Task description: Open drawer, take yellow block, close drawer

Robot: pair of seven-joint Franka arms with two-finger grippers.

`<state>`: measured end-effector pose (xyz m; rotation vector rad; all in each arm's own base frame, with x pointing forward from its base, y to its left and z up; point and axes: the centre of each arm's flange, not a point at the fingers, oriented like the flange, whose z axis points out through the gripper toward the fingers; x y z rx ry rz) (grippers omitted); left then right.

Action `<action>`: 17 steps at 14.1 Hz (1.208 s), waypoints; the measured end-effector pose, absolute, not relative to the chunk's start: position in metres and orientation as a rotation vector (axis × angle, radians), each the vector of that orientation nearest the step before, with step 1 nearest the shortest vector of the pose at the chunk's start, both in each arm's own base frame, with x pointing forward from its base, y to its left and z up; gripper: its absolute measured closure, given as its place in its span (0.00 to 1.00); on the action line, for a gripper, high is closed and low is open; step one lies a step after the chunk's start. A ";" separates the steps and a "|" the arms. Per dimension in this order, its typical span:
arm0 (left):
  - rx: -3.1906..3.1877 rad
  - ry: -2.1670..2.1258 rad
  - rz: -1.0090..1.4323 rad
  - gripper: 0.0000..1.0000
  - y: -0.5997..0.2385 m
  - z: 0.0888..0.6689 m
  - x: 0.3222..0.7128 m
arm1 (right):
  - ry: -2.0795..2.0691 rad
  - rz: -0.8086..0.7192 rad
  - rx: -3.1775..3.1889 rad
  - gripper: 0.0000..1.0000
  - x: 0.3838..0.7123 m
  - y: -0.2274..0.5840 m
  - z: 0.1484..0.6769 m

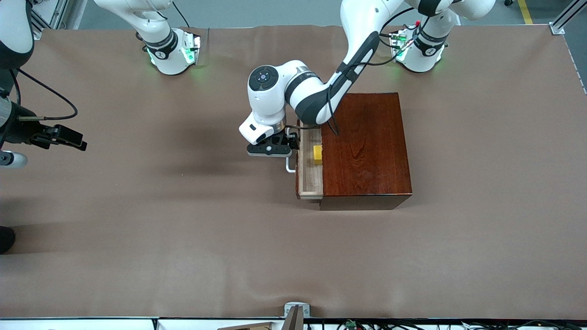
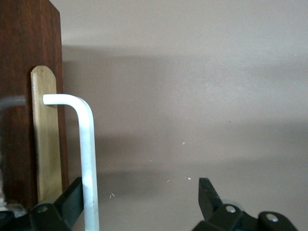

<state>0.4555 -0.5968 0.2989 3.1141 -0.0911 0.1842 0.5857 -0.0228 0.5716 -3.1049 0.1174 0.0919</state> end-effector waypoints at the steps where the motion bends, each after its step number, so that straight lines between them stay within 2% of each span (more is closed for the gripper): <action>1: 3.096 -0.099 0.196 0.00 -0.601 0.299 0.453 | 0.117 0.092 -3.105 0.00 0.586 -0.023 0.572; 17: 2.999 -0.140 0.251 0.00 -0.620 0.298 0.443 | 0.120 0.093 -3.105 0.00 0.586 -0.024 0.571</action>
